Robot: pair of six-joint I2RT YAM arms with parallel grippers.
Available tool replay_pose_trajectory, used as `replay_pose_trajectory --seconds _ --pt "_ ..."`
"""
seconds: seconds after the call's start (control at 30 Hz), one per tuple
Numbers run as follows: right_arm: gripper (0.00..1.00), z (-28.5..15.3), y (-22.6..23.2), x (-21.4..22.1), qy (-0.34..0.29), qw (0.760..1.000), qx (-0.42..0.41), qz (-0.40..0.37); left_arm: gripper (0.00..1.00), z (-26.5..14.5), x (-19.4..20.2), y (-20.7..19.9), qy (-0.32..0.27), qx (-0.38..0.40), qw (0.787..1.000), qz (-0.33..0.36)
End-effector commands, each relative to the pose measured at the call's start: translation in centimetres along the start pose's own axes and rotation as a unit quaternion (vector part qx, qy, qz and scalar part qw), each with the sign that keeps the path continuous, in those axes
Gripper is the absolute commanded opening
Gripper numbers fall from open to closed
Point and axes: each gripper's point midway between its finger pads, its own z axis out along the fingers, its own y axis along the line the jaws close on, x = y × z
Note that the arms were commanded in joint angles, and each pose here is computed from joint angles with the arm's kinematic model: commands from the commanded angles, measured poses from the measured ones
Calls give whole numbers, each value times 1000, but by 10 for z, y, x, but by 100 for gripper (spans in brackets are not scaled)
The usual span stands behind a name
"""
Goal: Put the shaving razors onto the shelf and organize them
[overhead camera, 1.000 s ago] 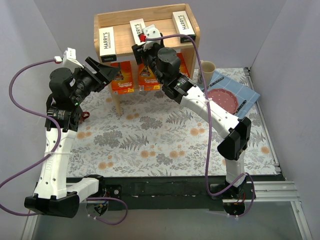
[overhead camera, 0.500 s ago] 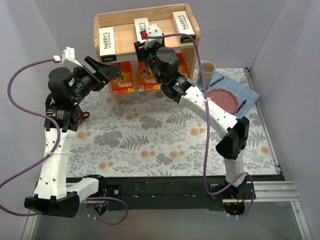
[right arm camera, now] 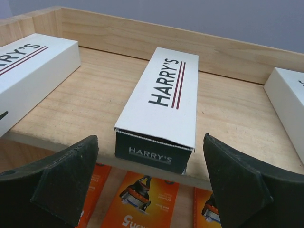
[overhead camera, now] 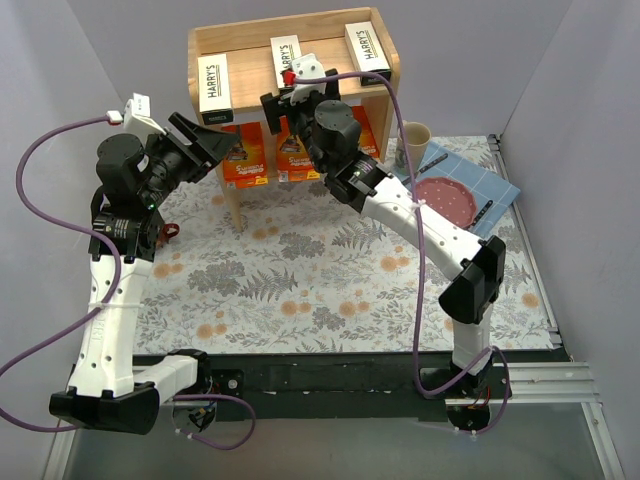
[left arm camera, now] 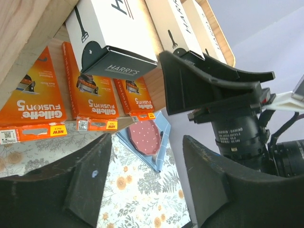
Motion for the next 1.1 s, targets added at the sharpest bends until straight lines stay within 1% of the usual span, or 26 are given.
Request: replay_pose_trajectory --seconds 0.0,0.03,0.07,0.1,0.13,0.17,0.2,0.23,0.33,0.5,0.73,0.9,1.07 --pt "98 -38 -26 -58 -42 999 11 30 43 -9 -12 -21 -10 30 999 32" --pt "98 -44 -25 -56 -36 999 2 28 29 -10 -14 -25 -11 37 998 40" --pt "98 -56 -31 -70 -45 998 -2 38 9 -10 -16 -27 -14 43 997 61" --pt "99 -61 -24 -56 -32 999 -25 29 0 -11 -21 -32 -21 49 996 69" --pt "99 -67 -21 -54 -29 999 -36 24 0 -8 -23 -32 -20 47 996 72" --pt "99 -79 -24 -64 -37 998 -42 27 0 -7 -24 -32 -21 47 996 76" --pt "99 -83 -20 -52 -25 998 -48 22 0 -4 -25 -31 -21 45 996 75" --pt "98 -91 -21 -56 -28 998 -53 23 0 1 -26 -29 -20 42 996 74" --pt "99 -98 -24 -46 -17 998 -48 21 0 11 -29 -23 -20 30 997 72" --pt "98 -97 -31 -50 -24 999 -31 19 0 30 -35 -11 -21 9 997 69" --pt "98 -98 -38 -58 -37 999 -26 21 0 55 -44 -2 -31 3 997 75" --pt "99 -97 -45 -48 -28 999 -21 20 0 65 -43 1 -26 4 997 74" --pt "98 -99 -52 -38 -14 1000 -19 20 0 71 -48 10 -37 -11 996 79"
